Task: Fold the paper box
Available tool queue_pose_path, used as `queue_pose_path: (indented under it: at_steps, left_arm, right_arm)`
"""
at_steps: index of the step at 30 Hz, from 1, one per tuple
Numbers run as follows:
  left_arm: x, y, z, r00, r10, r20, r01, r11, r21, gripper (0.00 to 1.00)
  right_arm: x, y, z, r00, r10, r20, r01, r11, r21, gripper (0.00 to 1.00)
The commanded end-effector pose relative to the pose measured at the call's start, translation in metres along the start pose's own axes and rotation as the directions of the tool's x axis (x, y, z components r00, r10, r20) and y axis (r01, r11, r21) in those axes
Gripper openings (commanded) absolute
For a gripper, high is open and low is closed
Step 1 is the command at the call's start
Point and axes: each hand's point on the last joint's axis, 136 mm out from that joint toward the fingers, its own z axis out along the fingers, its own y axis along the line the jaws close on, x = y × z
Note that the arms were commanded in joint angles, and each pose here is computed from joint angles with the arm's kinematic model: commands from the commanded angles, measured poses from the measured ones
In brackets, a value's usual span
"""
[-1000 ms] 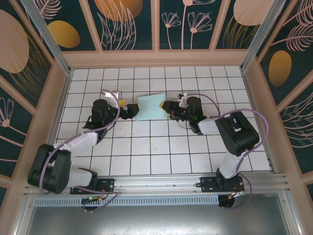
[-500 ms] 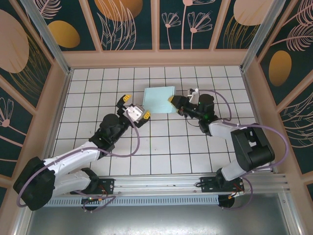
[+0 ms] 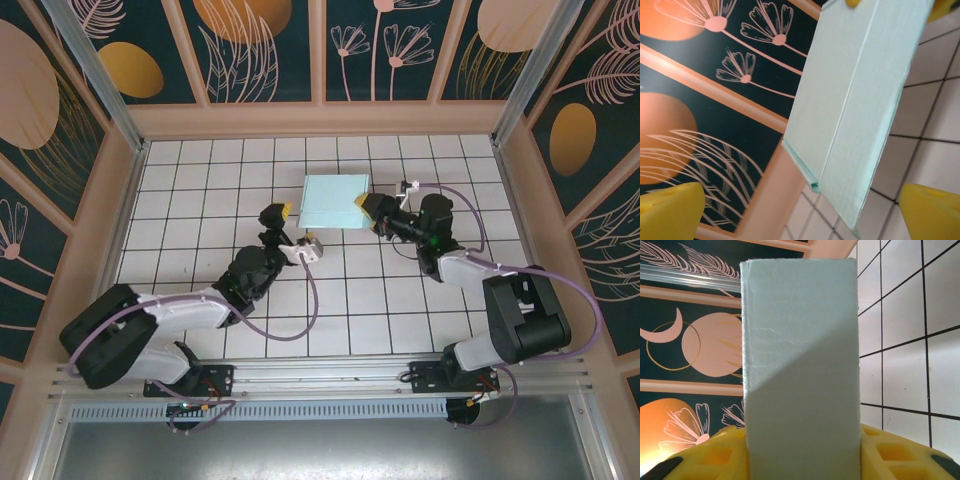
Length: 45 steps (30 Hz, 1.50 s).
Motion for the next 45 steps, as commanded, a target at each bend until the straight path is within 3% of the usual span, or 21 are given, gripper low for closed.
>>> queue_pose_path:
  at_steps: [1,14,24,29,32,45]
  left_arm:
    - [-0.013,0.04,0.0,0.994,0.105,0.018,-0.099,0.973,-0.209,0.99]
    - [-0.016,0.024,0.02,0.986,0.161,0.031,-0.152,0.969,-0.193,0.96]
    - [-0.021,0.022,0.029,0.989,0.141,0.051,-0.128,0.971,-0.2,0.84]
    - [-0.019,0.015,0.028,0.985,0.164,0.046,-0.154,0.973,-0.169,0.85]
    - [-0.014,0.016,0.025,0.987,0.16,0.029,-0.153,0.974,-0.17,0.74]
    - [-0.012,0.016,0.02,0.993,0.116,0.025,-0.111,0.983,-0.145,0.52]
  right_arm:
    - [0.002,0.027,-0.009,1.0,-0.03,0.001,0.03,0.996,-0.083,0.4]
    - [0.023,0.035,-0.017,0.999,-0.013,-0.032,0.009,0.99,-0.141,0.4]
    - [0.037,0.036,-0.015,0.996,0.014,-0.084,-0.028,0.987,-0.159,0.4]
    - [0.028,0.032,-0.023,0.999,0.026,-0.039,-0.032,0.99,-0.14,0.4]
    - [0.027,0.036,-0.025,0.999,0.022,-0.046,-0.029,0.988,-0.149,0.4]
    - [0.028,0.039,-0.026,0.998,0.014,-0.059,-0.023,0.989,-0.148,0.4]
